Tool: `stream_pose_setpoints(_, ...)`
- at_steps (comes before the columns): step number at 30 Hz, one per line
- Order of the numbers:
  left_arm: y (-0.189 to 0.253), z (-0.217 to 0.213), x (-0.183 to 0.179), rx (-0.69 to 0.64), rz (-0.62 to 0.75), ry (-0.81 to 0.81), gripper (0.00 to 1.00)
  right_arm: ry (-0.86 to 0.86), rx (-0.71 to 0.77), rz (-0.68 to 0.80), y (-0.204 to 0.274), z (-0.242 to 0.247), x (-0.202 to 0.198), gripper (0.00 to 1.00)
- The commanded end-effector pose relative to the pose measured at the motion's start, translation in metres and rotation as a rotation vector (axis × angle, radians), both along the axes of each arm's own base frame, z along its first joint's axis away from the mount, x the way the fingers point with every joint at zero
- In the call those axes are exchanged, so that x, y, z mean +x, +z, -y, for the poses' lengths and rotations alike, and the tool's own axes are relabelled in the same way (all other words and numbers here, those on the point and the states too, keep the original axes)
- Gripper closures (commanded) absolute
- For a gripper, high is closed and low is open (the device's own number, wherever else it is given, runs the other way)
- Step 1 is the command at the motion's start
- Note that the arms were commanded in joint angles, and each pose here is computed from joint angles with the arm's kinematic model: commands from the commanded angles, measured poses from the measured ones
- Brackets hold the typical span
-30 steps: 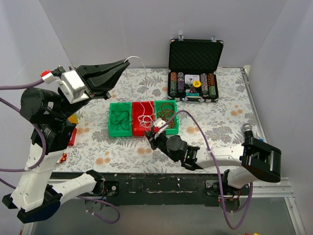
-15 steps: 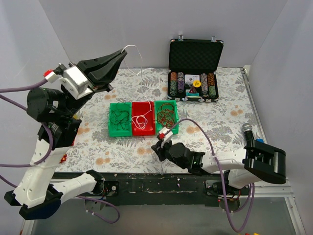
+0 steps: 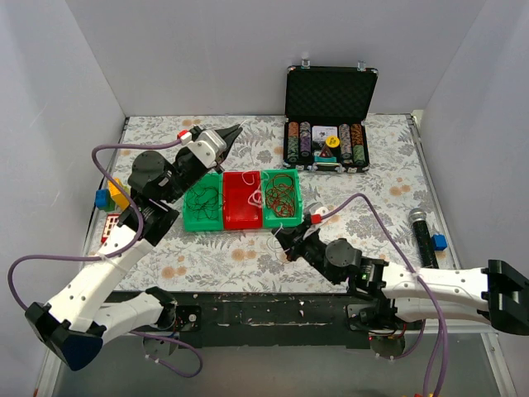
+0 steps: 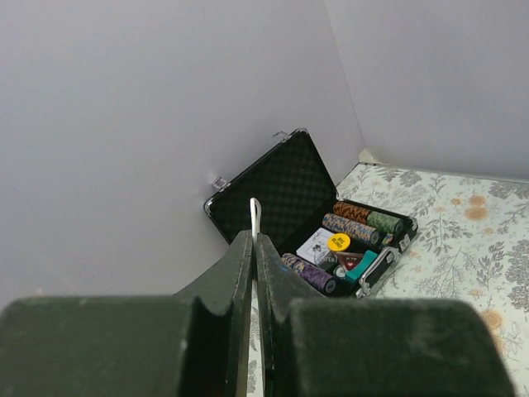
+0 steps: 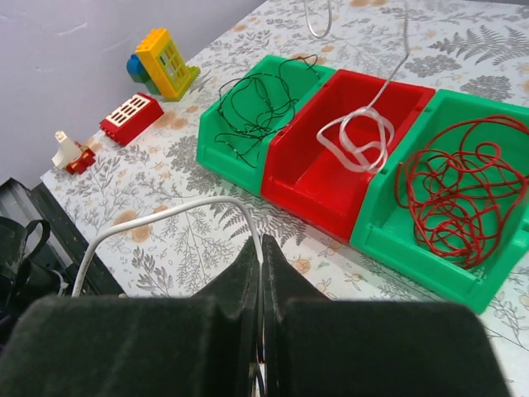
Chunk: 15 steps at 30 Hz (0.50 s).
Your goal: Untangle the cables
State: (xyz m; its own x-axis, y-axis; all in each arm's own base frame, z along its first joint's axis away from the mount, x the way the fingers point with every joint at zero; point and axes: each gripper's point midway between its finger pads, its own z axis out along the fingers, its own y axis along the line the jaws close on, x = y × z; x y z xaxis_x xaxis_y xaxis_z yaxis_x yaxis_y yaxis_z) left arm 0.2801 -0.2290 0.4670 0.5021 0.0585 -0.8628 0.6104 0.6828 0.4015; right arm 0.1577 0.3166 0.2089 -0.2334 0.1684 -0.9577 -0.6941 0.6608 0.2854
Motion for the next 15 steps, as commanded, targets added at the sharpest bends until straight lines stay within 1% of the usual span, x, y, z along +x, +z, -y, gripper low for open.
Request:
stream_pose_setpoints(1,0.009,-0.007,0.003,-0.018,0.073,0.043,1.0,-0.074,0.005,0.001,0.002,0.024,0.004,0.99)
stream_pose_setpoints(6,-0.015,-0.002,0.013,0.01,0.047,0.051,1.0,-0.118,0.002,0.007,0.006,0.037,0.008,0.99)
stream_pose_setpoints(10,-0.013,0.002,0.011,0.021,0.075,0.029,1.0,-0.129,0.009,0.001,0.006,0.043,0.008,0.99)
stream_pose_setpoints(13,-0.015,-0.004,0.025,0.018,0.065,0.101,1.0,-0.134,0.013,-0.008,0.006,0.046,0.008,0.99)
stream_pose_setpoints(15,-0.025,-0.011,0.035,0.038,0.076,0.165,1.0,-0.138,0.014,-0.015,0.005,0.048,0.007,0.99)
